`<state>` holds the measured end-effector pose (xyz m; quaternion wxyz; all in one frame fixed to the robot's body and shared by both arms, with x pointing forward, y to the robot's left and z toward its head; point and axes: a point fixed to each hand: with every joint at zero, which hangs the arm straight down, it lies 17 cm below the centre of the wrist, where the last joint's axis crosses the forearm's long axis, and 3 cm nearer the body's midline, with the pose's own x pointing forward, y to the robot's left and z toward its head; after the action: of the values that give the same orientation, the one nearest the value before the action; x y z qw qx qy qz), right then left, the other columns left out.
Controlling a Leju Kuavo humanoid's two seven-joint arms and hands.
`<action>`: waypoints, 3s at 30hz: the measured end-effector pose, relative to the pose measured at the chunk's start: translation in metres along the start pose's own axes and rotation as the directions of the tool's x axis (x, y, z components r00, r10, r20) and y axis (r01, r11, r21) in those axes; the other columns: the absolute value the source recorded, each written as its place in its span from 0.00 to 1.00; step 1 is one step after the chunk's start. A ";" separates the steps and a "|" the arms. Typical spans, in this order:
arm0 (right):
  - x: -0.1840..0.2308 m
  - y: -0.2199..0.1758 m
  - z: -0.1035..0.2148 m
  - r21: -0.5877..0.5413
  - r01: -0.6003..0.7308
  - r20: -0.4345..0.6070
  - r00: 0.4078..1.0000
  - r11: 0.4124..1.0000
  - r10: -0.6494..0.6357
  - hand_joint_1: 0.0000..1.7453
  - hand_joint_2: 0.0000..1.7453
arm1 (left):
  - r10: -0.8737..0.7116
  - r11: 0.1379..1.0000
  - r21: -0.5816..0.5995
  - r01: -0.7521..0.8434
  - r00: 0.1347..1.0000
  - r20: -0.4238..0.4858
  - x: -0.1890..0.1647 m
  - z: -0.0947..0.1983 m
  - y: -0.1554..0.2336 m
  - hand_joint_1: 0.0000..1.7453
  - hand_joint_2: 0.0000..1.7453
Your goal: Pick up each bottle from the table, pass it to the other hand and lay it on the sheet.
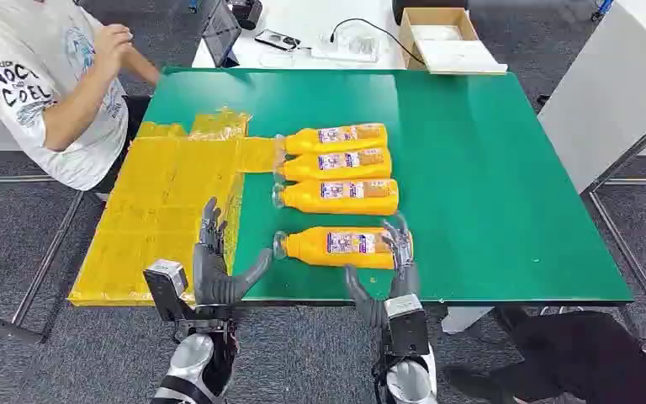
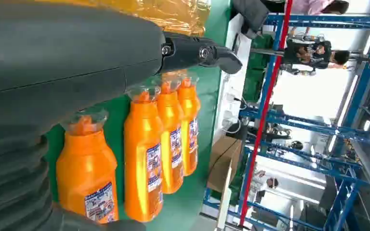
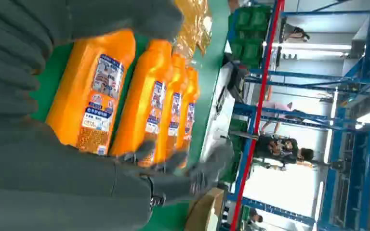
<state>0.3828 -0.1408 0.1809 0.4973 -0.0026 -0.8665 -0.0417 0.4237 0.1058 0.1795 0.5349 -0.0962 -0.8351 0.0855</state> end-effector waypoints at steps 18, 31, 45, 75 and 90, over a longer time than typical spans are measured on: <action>0.000 0.000 0.000 -0.001 -0.030 0.006 1.000 1.000 0.030 0.00 1.00 | -0.004 1.000 0.006 0.004 1.000 0.002 0.001 0.000 0.001 0.00 1.00; -0.017 0.005 -0.007 0.108 -0.325 0.043 0.946 0.940 0.322 0.00 1.00 | -0.131 0.990 0.052 0.128 0.990 0.051 0.009 -0.003 0.011 0.00 1.00; -0.115 -0.009 -0.081 0.468 -0.622 -0.009 0.707 0.628 0.707 0.00 1.00 | -0.200 0.979 0.060 0.196 0.977 0.073 0.011 -0.004 0.017 0.00 1.00; -0.179 0.040 -0.039 0.825 -0.300 -0.106 0.751 0.479 0.651 0.00 1.00 | -0.191 0.979 0.082 0.188 0.981 0.036 -0.002 -0.004 0.032 0.00 1.00; -0.199 0.013 -0.043 0.861 -0.350 -0.084 0.618 0.370 0.782 0.00 1.00 | -0.194 0.978 0.081 0.193 0.981 -0.005 -0.015 -0.001 0.035 0.00 1.00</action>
<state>0.5216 -0.1240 0.0316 0.6247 -0.0877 -0.5767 0.5191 0.4334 0.1357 0.1587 0.5428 0.0075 -0.8371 0.0669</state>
